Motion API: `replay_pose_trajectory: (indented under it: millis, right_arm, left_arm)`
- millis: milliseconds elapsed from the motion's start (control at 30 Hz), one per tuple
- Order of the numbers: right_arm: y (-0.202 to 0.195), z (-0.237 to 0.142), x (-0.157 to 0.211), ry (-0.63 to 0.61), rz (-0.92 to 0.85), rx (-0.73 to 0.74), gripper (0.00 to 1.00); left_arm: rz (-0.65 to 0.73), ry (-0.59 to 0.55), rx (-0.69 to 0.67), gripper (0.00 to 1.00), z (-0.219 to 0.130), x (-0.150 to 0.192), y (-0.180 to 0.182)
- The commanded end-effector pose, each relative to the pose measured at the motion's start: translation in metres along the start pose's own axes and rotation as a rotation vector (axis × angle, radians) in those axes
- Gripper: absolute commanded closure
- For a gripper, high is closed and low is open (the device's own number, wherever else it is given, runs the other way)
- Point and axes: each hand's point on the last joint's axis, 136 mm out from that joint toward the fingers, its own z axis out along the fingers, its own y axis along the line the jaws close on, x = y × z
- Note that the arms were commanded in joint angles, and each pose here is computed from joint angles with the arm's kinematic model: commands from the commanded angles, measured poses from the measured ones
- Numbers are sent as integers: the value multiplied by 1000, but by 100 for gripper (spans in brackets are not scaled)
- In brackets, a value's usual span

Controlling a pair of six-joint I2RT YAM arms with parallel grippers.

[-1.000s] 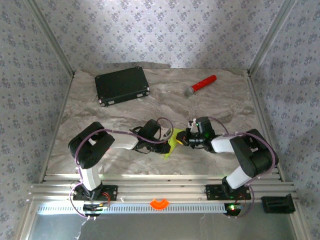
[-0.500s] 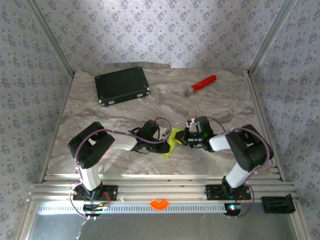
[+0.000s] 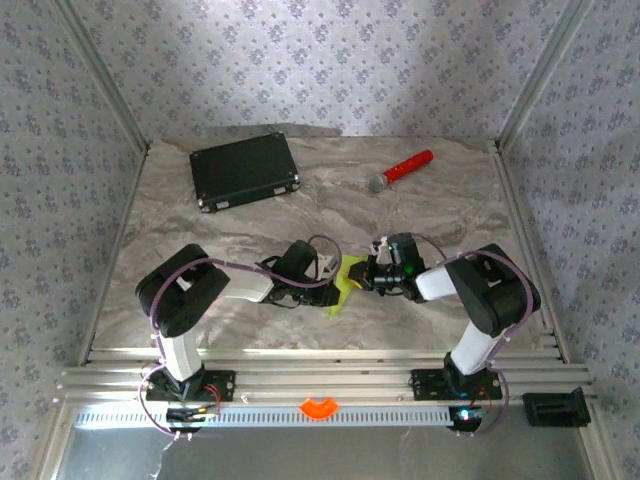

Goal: Fold a paper plane with a square sheet of paper (pick it up from the middle)

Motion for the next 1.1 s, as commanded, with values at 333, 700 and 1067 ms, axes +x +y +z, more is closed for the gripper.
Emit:
replay_pose_trajectory:
  millis: [333,700,1067]
  right_arm:
    - [-48,6,8,26,24,210,99]
    - [-48,9,10,49,14,248,99]
    - [-48,9,12,53,12,256,100]
  left_arm:
    - [20,77,-71,77,-15,22,11]
    - [17,-43,-52,53,-48,-2,-15]
    - [-147,-13,112,48,-35,-23,-25]
